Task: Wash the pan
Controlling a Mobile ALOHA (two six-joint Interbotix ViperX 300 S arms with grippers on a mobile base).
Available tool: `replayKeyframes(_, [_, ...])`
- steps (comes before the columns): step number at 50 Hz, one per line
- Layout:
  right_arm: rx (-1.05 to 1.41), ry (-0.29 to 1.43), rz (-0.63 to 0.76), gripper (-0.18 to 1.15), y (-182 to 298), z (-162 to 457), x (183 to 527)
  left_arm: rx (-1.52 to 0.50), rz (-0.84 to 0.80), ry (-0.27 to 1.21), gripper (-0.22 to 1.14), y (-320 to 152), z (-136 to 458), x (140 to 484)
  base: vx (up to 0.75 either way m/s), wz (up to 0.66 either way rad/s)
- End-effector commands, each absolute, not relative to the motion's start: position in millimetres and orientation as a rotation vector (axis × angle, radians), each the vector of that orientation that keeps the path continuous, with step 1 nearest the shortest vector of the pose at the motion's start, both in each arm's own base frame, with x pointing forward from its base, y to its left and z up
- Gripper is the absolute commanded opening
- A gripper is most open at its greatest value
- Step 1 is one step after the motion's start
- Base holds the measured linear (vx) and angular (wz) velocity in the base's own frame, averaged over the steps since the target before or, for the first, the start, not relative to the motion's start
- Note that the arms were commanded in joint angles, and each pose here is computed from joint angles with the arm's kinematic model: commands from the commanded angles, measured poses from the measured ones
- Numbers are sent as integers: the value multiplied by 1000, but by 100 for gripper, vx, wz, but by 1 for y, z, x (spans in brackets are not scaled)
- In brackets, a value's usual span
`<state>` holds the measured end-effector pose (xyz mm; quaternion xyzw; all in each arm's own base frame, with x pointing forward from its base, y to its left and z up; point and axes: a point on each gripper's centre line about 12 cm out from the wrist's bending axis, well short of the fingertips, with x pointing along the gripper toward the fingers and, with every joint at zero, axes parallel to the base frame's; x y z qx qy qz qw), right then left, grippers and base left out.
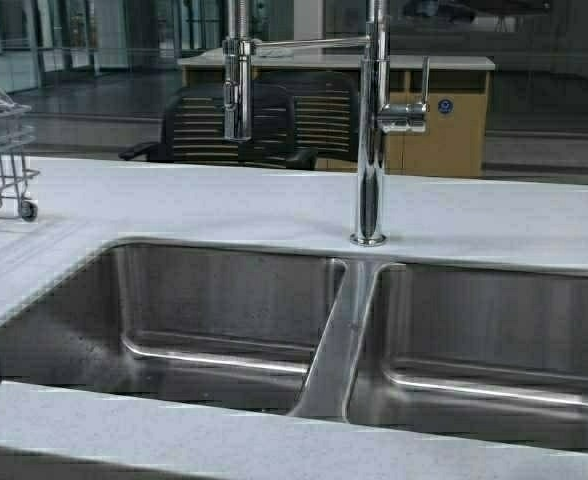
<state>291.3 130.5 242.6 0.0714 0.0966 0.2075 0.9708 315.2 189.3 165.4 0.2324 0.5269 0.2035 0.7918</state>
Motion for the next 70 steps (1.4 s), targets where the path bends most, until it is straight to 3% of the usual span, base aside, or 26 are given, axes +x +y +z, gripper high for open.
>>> replayKeyframes(1, [149,166,425,7,132,251,293,508,469,1068,10,195,188,325,0,0])
replayKeyframes(5, [149,166,425,7,132,251,294,513,464,1076,26,196,185,328,0,0])
replayKeyframes(15, [148,165,425,7,132,251,294,510,457,1134,81,200,168,331,0,0])
replayKeyframes(19, [148,163,425,7,133,252,295,508,458,1147,92,201,165,332,0,0])
replayKeyframes(46, [147,166,425,7,133,251,296,507,478,1103,92,203,180,338,0,0])
replayKeyframes(70, [147,166,425,7,133,251,296,563,510,843,92,173,279,363,0,0])
